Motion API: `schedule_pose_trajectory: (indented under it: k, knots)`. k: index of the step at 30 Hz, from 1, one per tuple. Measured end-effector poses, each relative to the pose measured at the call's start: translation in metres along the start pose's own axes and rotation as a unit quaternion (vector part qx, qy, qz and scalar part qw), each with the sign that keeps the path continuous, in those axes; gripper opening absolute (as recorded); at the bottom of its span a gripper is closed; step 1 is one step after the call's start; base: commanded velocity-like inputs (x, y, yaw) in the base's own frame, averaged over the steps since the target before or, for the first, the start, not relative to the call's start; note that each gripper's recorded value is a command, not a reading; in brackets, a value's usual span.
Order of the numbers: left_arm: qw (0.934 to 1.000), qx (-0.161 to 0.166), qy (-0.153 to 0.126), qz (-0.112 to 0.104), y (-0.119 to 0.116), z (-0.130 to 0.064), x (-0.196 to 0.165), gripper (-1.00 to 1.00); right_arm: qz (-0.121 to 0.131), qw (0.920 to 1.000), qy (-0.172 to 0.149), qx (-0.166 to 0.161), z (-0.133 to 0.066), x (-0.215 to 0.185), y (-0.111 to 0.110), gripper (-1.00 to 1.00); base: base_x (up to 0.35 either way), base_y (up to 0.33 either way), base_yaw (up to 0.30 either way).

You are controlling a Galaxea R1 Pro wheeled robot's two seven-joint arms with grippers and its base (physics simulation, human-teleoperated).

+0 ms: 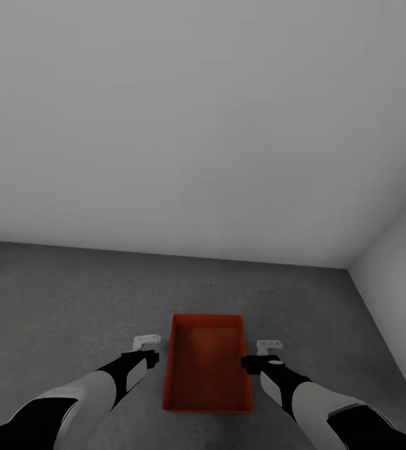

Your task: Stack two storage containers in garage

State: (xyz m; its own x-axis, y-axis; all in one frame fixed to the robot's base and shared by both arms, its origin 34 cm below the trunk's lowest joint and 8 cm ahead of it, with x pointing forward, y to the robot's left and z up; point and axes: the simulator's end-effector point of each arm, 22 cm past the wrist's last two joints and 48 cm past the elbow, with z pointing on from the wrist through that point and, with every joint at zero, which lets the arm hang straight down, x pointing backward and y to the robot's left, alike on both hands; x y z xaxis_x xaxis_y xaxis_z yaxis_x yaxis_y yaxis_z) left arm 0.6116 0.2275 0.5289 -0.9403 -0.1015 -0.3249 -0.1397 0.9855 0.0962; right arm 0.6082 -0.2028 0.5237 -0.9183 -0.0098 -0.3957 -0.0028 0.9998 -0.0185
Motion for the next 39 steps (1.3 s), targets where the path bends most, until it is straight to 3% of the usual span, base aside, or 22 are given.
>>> schedule_pose_trajectory:
  k: [39]
  knots:
    - [1.0, 0.0, 0.001, 0.0, 0.006, -0.051, -0.012, 1.0, 0.0, 1.0, 0.001, -0.004, -0.051, -0.016, 0.004, 1.0, 0.0, 0.0, 0.0]
